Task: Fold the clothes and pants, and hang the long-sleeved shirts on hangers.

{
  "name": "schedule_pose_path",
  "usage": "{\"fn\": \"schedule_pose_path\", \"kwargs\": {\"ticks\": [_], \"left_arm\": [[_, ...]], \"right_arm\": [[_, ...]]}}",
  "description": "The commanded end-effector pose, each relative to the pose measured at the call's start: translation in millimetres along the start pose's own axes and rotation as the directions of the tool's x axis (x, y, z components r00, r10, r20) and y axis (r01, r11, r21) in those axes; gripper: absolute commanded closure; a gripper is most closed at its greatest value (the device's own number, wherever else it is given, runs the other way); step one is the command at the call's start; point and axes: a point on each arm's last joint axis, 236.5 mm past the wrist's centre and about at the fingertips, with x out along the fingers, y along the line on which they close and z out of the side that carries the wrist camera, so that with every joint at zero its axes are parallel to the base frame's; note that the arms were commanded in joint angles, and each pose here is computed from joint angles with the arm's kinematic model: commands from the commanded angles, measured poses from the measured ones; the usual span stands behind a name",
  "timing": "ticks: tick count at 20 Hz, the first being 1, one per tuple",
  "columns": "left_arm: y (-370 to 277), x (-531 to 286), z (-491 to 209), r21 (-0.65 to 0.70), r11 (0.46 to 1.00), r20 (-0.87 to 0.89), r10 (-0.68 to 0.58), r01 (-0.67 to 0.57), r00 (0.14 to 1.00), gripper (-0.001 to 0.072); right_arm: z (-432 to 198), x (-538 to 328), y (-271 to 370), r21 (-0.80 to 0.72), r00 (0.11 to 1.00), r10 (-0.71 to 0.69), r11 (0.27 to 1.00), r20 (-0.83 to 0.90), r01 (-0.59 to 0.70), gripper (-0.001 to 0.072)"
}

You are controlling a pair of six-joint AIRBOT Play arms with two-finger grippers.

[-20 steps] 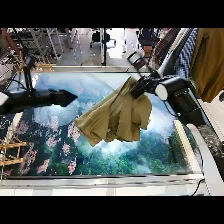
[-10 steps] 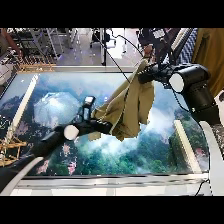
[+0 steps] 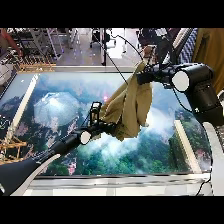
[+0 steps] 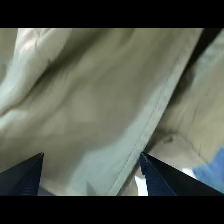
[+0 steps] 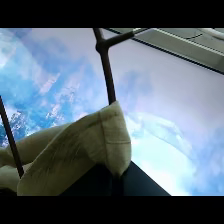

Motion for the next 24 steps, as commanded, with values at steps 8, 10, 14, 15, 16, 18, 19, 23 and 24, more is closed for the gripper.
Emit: {"fn": "schedule_pose_path", "kwargs": {"ticks": [8,10,14,15,16,18,19,23,24], "left_arm": [[-11,15,-5,-0.037,0.999,0.007,-0.011,0.012,1.0,0.0555],[3,11,10,-0.094,0.996,0.039,0.01,-0.006,0.999,0.0699],[53,-49,98,-0.172,0.984,0.225,0.082,-0.044,0.971,0.07],[70,-71,124,-0.201,0.978,0.284,0.112,-0.055,0.952,0.0701],[90,-97,152,-0.248,0.967,0.347,0.146,-0.06,0.926,0.0701],[126,-138,194,-0.322,0.944,0.403,0.2,-0.066,0.893,0.0701],[140,-152,207,-0.336,0.939,0.396,0.213,-0.075,0.893,0.0701],[167,-194,236,-0.355,0.93,0.367,0.234,-0.097,0.9,0.0701],[165,-201,238,-0.349,0.932,0.349,0.226,-0.098,0.909,0.07]], "right_arm": [[-4,-2,16,-0.007,0.999,0.039,0.999,-0.022,-0.039,0.0698],[-15,-4,17,-0.008,0.997,0.042,0.999,-0.069,-0.042,0.0698],[-51,-15,34,-0.107,0.968,0.117,0.984,-0.221,-0.143,0.0698],[-52,-16,41,-0.114,0.963,0.145,0.978,-0.226,-0.173,0.0698],[-50,-17,49,-0.123,0.959,0.181,0.97,-0.22,-0.211,0.0698],[-47,-21,70,-0.153,0.941,0.268,0.941,-0.205,-0.302,0.0699],[-45,-24,80,-0.176,0.93,0.309,0.922,-0.197,-0.344,0.0699],[-47,-27,87,-0.353,0.917,0.343,0.848,-0.205,-0.396,0.07],[-50,-27,87,-0.408,0.915,0.34,0.82,-0.216,-0.401,0.07]]}}
